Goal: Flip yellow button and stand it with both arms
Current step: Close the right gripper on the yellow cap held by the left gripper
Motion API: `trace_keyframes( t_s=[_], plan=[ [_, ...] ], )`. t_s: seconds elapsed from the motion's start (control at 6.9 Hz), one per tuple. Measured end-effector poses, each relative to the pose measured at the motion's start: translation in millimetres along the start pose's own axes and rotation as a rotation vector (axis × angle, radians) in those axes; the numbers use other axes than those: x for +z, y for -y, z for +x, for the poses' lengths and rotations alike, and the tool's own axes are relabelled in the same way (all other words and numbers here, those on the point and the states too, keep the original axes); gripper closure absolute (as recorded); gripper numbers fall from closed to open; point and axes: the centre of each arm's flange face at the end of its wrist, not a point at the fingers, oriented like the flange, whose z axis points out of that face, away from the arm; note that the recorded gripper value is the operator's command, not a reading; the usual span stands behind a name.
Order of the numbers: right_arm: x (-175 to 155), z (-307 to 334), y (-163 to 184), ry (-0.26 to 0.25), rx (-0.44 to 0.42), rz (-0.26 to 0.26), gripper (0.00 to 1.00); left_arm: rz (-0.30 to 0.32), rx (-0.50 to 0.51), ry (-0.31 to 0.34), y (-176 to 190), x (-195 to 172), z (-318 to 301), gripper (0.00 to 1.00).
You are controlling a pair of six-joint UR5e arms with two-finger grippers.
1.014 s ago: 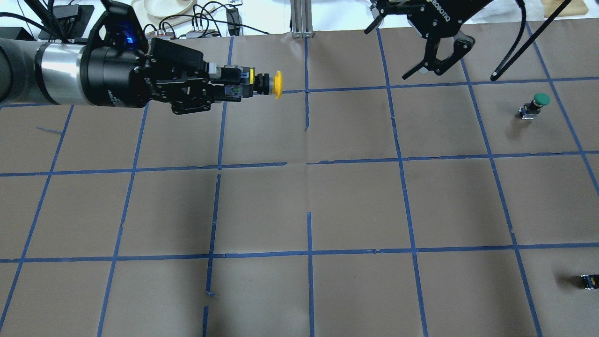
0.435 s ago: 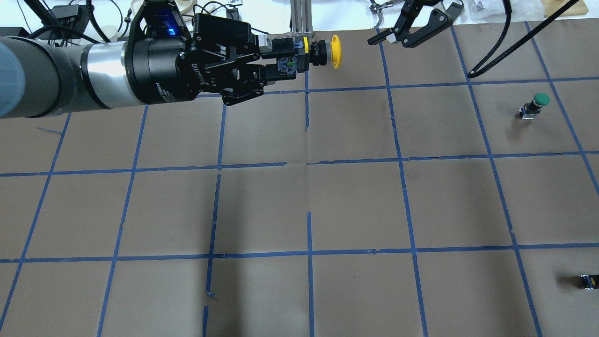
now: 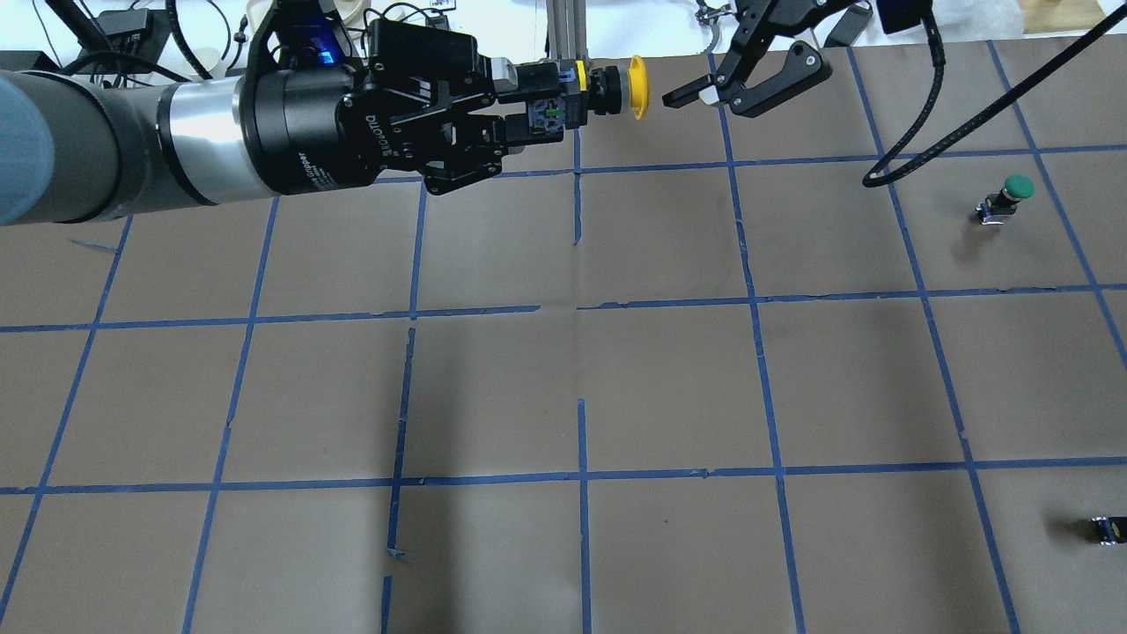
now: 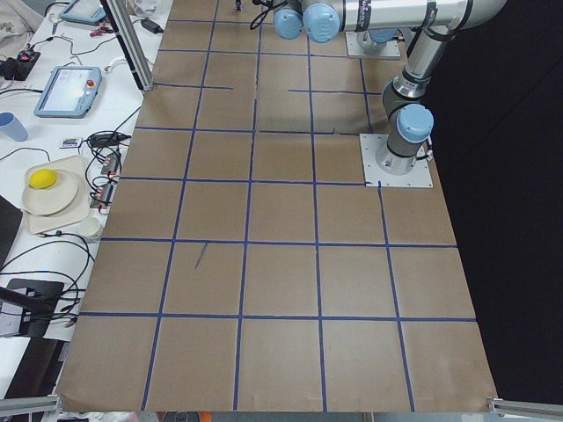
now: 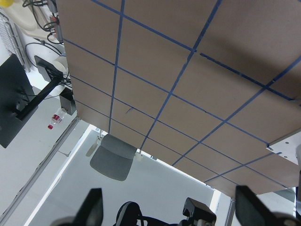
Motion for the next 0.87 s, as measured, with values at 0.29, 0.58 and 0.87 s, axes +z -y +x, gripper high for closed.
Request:
trace_keyframes(
  t_s=[0.29,0.58,0.87],
  plan=[
    [8,9,-8,-0.019,0.0,-0.005,0.05,0.002,0.0,-0.001,1,0,-1,0.82],
    [9,11,-14,-0.019,0.0,-0.012,0.07,0.001,0.001,-0.001,0,0,0,0.82],
    [8,19,-23,-0.039,0.024,-0.022,0.14,0.001,0.0,-0.001,0,0,-1,0.82]
  ],
)
